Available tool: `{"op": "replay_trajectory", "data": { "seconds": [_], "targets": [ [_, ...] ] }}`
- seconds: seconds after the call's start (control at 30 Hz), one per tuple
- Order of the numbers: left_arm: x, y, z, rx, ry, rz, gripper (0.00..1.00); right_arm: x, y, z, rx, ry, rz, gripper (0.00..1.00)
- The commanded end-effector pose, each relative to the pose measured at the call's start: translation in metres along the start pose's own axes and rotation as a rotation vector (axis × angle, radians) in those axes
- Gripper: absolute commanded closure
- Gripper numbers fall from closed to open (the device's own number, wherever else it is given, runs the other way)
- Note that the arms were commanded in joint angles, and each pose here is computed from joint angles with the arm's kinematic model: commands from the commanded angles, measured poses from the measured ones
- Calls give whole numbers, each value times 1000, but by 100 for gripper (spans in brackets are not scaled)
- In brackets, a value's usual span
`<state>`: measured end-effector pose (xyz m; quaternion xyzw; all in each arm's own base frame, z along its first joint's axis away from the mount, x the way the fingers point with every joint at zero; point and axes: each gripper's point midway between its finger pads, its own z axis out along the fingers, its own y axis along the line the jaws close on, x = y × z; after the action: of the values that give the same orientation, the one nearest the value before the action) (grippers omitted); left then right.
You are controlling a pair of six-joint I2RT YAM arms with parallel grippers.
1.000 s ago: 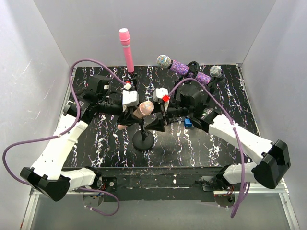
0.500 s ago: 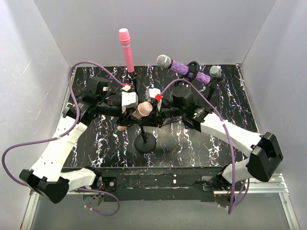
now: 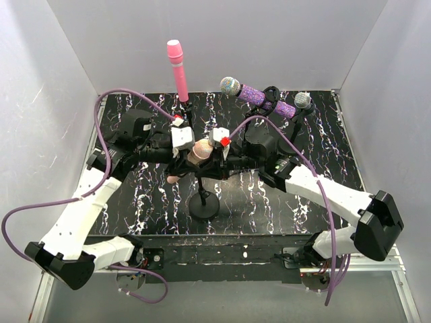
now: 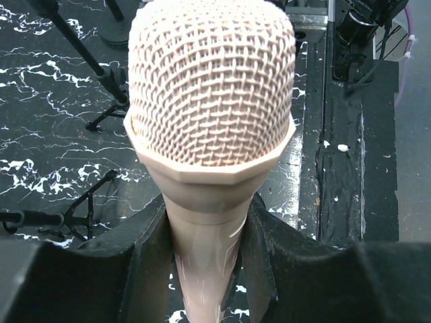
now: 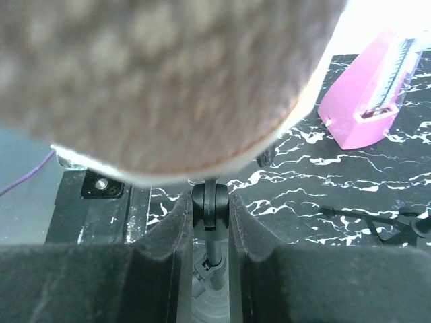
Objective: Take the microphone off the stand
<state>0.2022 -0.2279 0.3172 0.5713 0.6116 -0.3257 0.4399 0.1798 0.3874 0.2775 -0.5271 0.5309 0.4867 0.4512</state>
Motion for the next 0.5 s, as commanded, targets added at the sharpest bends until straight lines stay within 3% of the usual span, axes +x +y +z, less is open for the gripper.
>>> {"op": "replay_trajectory", "data": {
  "seconds": [0.0,0.47],
  "targets": [
    [-56,8,-32,-116,-101,150,100,13,-12,-13,97,48,-7,99],
    [-97,50,-97,-420,-95,164,100,16,-42,-26,149,102,8,99]
  ]
}}
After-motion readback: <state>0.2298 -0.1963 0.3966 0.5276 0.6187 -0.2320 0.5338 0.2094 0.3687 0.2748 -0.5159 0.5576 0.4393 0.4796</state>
